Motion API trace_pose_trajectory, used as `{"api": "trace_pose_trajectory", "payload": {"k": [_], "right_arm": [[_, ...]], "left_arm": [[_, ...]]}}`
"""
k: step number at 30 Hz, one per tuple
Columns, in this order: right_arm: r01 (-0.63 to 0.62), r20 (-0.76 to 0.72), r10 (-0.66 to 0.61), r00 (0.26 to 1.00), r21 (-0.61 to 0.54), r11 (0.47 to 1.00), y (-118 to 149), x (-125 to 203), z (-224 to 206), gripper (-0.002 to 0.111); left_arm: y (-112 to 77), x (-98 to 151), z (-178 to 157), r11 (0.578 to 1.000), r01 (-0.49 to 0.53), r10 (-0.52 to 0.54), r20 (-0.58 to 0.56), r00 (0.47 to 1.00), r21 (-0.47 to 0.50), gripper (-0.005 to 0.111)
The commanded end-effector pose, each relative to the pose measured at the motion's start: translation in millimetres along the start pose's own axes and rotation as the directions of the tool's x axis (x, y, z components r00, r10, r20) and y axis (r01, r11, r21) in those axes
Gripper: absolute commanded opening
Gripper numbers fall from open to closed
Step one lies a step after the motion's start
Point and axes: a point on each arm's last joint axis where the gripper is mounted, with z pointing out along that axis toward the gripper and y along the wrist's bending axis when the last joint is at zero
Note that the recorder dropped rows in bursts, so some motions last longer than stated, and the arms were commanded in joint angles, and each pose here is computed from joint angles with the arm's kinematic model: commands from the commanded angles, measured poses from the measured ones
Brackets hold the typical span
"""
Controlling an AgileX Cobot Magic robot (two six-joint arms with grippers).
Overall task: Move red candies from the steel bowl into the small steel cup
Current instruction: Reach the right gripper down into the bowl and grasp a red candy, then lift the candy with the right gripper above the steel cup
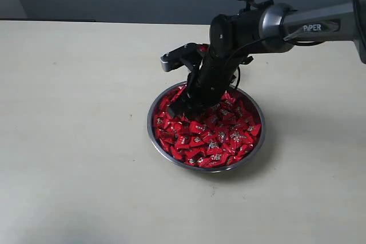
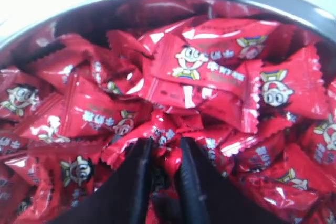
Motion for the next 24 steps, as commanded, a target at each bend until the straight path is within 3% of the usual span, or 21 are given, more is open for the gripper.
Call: {"api": "trace_pose_trajectory", "payload": {"k": [1, 24], "right_arm": [[0.019, 0.004, -0.019, 1.000, 0.019, 1.000, -2, -1, 1, 0.002], [0.054, 0.079, -0.058, 0.995, 0.057, 0.997, 0, -9, -33, -0.001]], "left_arm": [[0.1, 1, 0, 1.000, 0.002, -0.002, 0.002, 1.000, -0.001, 0.000], [0.1, 1, 0, 1.000, 0.002, -0.002, 0.002, 1.000, -0.001, 0.000]]}}
